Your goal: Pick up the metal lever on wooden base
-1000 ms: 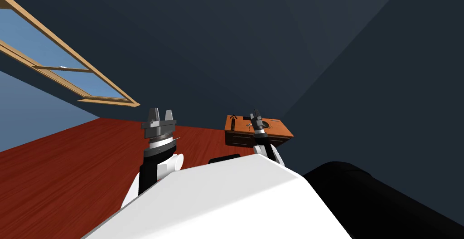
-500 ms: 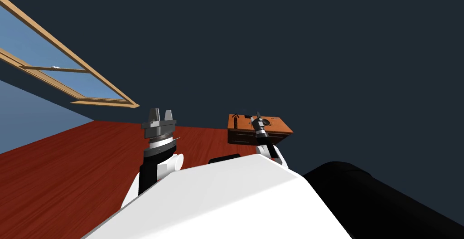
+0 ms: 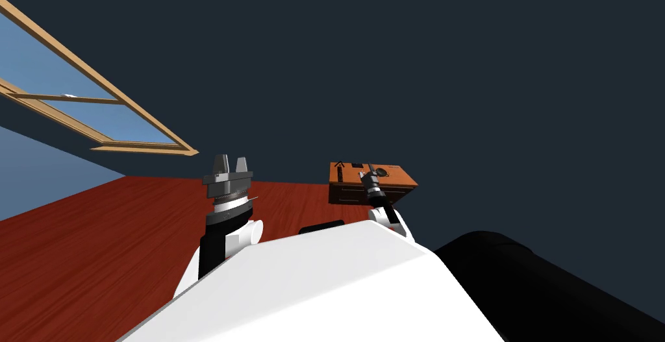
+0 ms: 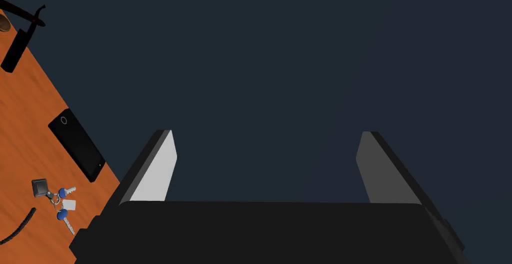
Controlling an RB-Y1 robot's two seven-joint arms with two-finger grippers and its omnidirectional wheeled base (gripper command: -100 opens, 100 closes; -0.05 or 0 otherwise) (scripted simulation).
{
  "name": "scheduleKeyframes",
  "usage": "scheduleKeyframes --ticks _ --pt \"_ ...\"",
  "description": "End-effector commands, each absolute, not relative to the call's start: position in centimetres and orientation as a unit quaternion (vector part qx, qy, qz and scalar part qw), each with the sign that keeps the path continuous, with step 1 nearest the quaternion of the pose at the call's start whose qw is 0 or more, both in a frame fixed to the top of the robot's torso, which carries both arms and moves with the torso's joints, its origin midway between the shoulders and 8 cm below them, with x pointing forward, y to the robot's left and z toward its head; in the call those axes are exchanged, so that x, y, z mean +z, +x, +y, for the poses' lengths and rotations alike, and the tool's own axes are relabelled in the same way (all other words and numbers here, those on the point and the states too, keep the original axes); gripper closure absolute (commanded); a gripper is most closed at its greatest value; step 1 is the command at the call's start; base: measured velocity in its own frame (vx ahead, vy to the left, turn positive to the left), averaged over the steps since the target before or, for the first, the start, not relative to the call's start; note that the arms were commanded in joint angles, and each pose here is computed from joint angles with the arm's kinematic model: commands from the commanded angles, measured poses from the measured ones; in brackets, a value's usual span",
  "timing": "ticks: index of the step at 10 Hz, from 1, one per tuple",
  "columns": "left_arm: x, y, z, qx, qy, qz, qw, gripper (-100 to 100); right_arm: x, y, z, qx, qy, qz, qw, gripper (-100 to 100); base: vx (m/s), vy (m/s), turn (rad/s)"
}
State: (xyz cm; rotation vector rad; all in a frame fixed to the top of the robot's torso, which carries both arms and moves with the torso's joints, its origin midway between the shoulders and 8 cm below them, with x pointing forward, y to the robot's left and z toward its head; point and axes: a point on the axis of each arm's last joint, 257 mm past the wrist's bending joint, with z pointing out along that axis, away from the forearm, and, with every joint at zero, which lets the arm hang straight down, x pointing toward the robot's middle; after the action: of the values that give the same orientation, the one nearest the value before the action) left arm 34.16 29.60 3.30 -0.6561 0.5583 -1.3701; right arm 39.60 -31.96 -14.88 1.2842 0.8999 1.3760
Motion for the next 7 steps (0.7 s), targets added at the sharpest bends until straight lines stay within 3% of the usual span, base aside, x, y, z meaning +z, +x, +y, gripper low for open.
scheduleKeyframes --ticks 1,7 --pt "3.3 34.2 29.6 -0.613 -0.293 0.25 0.69 0 -17.3 39.8 -33.2 0.566 0.571 0.361 0.473 -100 -0.025 0.098 -0.053" --pt "3.3 34.2 29.6 -0.613 -0.293 0.25 0.69 0 -23.6 39.1 -35.8 0.547 0.672 0.316 0.386 -100 -0.01 0.12 -0.062"
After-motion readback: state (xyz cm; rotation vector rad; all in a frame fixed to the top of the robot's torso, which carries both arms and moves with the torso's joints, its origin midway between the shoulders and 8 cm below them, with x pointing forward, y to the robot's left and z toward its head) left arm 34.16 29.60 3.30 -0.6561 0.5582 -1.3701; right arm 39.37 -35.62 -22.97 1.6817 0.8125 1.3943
